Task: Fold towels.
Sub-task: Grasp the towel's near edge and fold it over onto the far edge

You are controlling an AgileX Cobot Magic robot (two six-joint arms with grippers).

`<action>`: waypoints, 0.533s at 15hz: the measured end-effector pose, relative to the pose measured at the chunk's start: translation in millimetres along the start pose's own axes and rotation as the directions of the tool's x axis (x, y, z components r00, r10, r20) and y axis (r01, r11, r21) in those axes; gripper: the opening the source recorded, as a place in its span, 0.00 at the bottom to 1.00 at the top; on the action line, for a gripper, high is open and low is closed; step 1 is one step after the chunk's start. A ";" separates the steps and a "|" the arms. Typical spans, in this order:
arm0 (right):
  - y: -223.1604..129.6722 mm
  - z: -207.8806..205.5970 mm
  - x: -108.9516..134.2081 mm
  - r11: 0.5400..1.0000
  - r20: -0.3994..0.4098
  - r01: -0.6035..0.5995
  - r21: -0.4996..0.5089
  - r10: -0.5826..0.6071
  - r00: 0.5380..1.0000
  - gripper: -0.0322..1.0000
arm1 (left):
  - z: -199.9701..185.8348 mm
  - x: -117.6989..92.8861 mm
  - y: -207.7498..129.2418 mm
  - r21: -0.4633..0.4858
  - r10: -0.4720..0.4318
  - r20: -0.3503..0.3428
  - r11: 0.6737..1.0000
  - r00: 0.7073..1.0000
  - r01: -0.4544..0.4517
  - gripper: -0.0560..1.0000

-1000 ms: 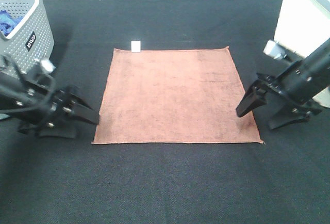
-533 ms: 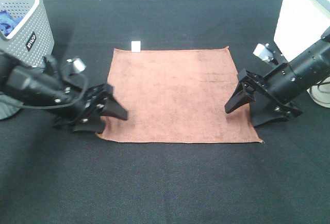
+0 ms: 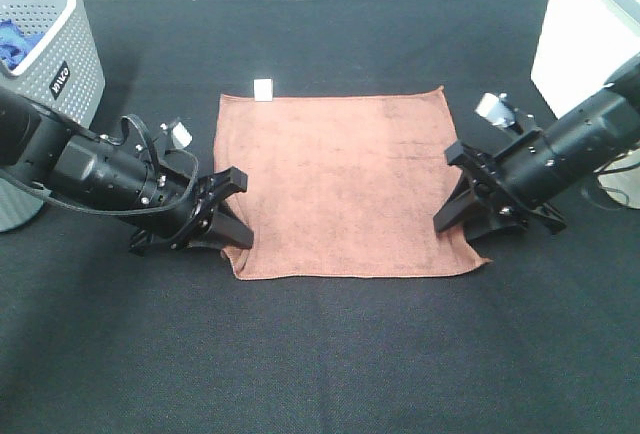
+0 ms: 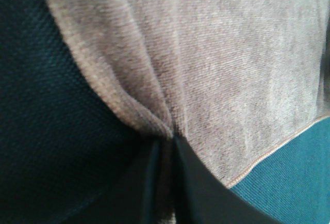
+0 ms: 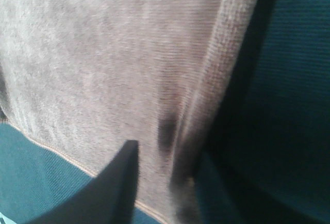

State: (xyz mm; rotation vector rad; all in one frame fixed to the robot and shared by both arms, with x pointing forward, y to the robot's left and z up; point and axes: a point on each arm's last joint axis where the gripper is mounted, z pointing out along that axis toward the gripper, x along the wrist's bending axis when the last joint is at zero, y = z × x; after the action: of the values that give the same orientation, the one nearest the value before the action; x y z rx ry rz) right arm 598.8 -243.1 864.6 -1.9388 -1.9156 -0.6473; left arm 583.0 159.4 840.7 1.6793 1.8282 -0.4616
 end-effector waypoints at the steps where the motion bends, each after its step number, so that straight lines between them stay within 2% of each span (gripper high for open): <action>1: -0.3 1.3 2.0 1.000 0.001 0.006 0.001 -0.006 1.000 0.23 | 0.0 0.2 -0.2 0.002 0.000 -0.002 1.000 1.000 0.000 0.11; 2: -0.4 2.1 3.2 1.000 0.001 0.000 0.002 0.000 1.000 0.06 | 0.0 0.2 -0.5 0.006 -0.004 -0.002 1.000 1.000 0.004 0.07; 5: -0.1 -4.4 -1.1 0.999 0.002 -0.036 0.001 0.036 0.999 0.03 | -9.9 -7.4 -1.8 0.029 0.013 -0.003 0.999 1.000 -0.012 0.06; 7: -1.6 -23.1 6.1 1.000 0.030 -0.015 -0.004 0.015 0.999 0.03 | -31.7 -20.7 -3.1 0.060 0.051 -0.036 0.997 0.998 -0.049 0.06; 8: -1.6 -23.1 6.1 1.000 0.030 -0.015 -0.004 0.015 0.999 0.03 | -31.7 -20.7 -3.1 0.060 0.051 -0.036 0.997 0.998 -0.049 0.06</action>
State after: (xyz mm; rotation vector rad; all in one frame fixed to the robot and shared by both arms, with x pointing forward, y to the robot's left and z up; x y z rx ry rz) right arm 595.2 -250.3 887.1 -1.9744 -1.9172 -0.6210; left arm 573.9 162.9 877.5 1.7802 1.8109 -0.4704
